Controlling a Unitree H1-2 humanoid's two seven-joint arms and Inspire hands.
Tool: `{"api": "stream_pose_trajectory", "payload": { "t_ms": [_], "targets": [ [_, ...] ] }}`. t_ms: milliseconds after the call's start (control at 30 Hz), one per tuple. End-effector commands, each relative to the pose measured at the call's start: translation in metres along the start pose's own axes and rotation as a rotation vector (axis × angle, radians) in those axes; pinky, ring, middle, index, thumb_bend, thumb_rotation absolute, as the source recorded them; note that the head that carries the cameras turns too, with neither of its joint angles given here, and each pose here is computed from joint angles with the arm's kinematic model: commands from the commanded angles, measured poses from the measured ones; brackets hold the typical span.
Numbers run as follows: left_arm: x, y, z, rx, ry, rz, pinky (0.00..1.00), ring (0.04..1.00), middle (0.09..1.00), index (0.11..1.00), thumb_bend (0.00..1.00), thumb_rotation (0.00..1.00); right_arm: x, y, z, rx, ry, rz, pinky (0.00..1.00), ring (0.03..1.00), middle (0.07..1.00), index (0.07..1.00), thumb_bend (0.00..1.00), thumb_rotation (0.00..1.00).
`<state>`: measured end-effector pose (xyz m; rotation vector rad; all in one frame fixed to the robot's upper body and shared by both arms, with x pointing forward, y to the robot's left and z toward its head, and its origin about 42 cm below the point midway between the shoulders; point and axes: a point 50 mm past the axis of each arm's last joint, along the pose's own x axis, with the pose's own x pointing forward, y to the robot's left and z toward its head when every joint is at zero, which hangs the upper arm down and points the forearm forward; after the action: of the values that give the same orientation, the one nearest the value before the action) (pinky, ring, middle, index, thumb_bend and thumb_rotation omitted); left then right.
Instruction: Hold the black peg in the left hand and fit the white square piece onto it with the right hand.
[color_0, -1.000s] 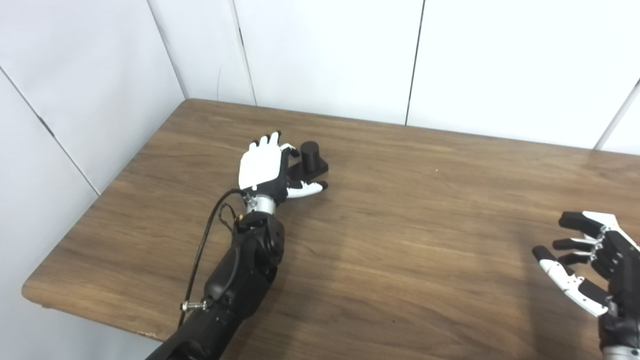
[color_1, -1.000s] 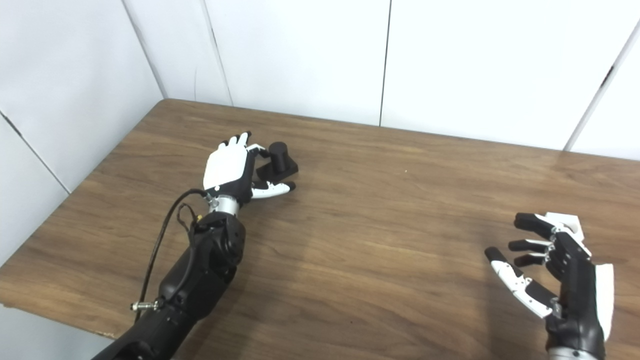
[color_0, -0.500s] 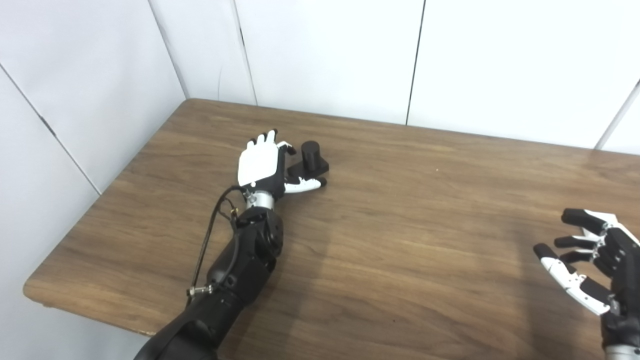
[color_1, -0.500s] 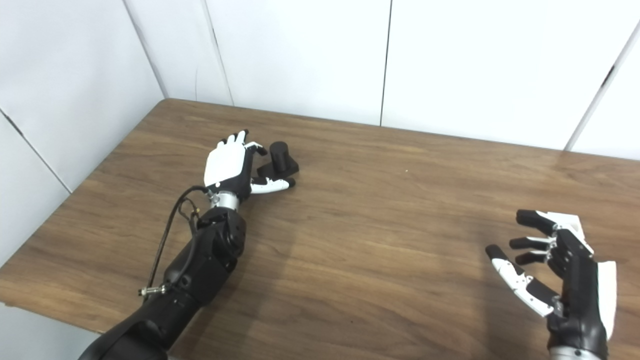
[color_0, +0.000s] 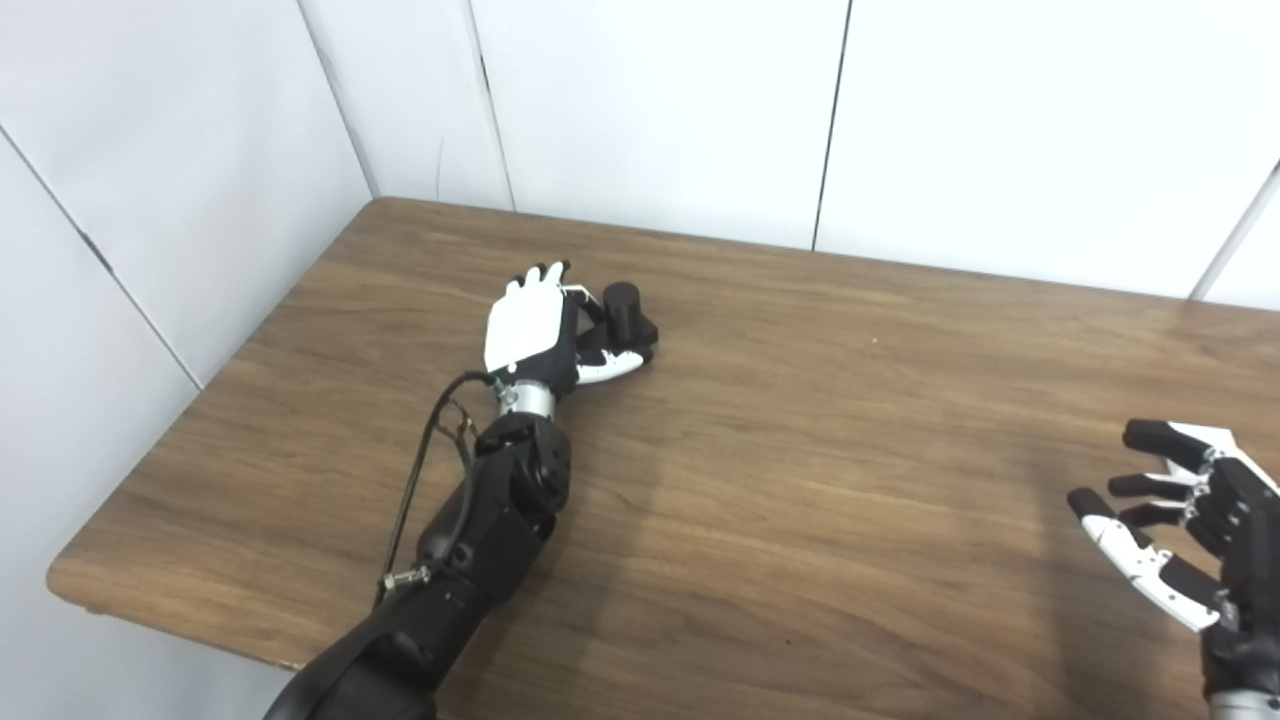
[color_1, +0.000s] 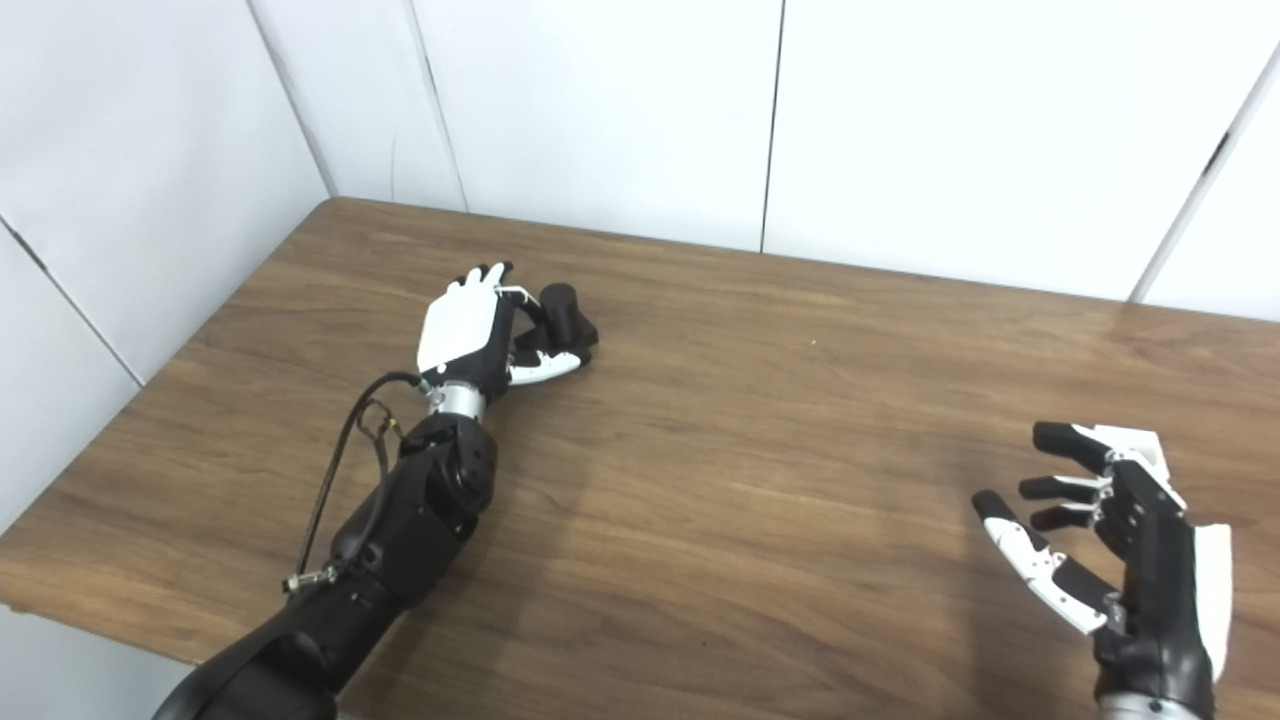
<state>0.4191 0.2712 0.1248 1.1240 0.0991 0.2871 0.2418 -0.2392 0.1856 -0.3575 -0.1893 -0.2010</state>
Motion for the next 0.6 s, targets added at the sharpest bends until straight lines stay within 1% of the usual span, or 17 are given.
{"api": "stream_pose_trajectory", "payload": {
  "t_ms": [0, 167, 367, 467, 533, 567],
  "targets": [
    [0.0023, 0.0006, -0.0116, 0.041, 0.029, -0.027, 1.00, 1.000, 0.933, 0.524, 0.66, 0.33, -0.0185, -0.0058, 0.0013, 0.000, -0.001, -0.012, 0.44, 0.558, 0.703, 0.665, 0.45, 0.00],
    [0.0010, -0.0020, -0.0135, 0.042, 0.027, -0.041, 1.00, 1.000, 0.922, 0.522, 0.65, 0.33, -0.0192, -0.0070, -0.0004, -0.005, -0.003, -0.012, 0.44, 0.558, 0.700, 0.658, 0.46, 0.00],
    [-0.0026, -0.0034, -0.0145, 0.049, 0.022, -0.059, 1.00, 1.000, 0.923, 0.548, 0.65, 0.35, -0.0210, -0.0081, -0.0013, -0.011, 0.006, -0.015, 0.44, 0.567, 0.701, 0.657, 0.45, 0.00],
    [-0.0038, -0.0042, -0.0141, 0.047, 0.021, -0.061, 1.00, 1.000, 0.922, 0.534, 0.65, 0.35, -0.0215, -0.0087, -0.0013, -0.013, -0.003, -0.011, 0.44, 0.565, 0.700, 0.656, 0.45, 0.00],
    [-0.0039, -0.0048, -0.0139, 0.046, 0.017, -0.062, 1.00, 1.000, 0.919, 0.511, 0.67, 0.30, -0.0217, -0.0087, -0.0019, -0.014, 0.000, -0.010, 0.44, 0.568, 0.701, 0.655, 0.45, 0.00],
    [-0.0040, -0.0047, -0.0133, 0.044, 0.014, -0.065, 1.00, 1.000, 0.919, 0.510, 0.67, 0.30, -0.0218, -0.0085, -0.0023, -0.016, 0.000, -0.010, 0.44, 0.568, 0.701, 0.655, 0.45, 0.00]
  ]
}}
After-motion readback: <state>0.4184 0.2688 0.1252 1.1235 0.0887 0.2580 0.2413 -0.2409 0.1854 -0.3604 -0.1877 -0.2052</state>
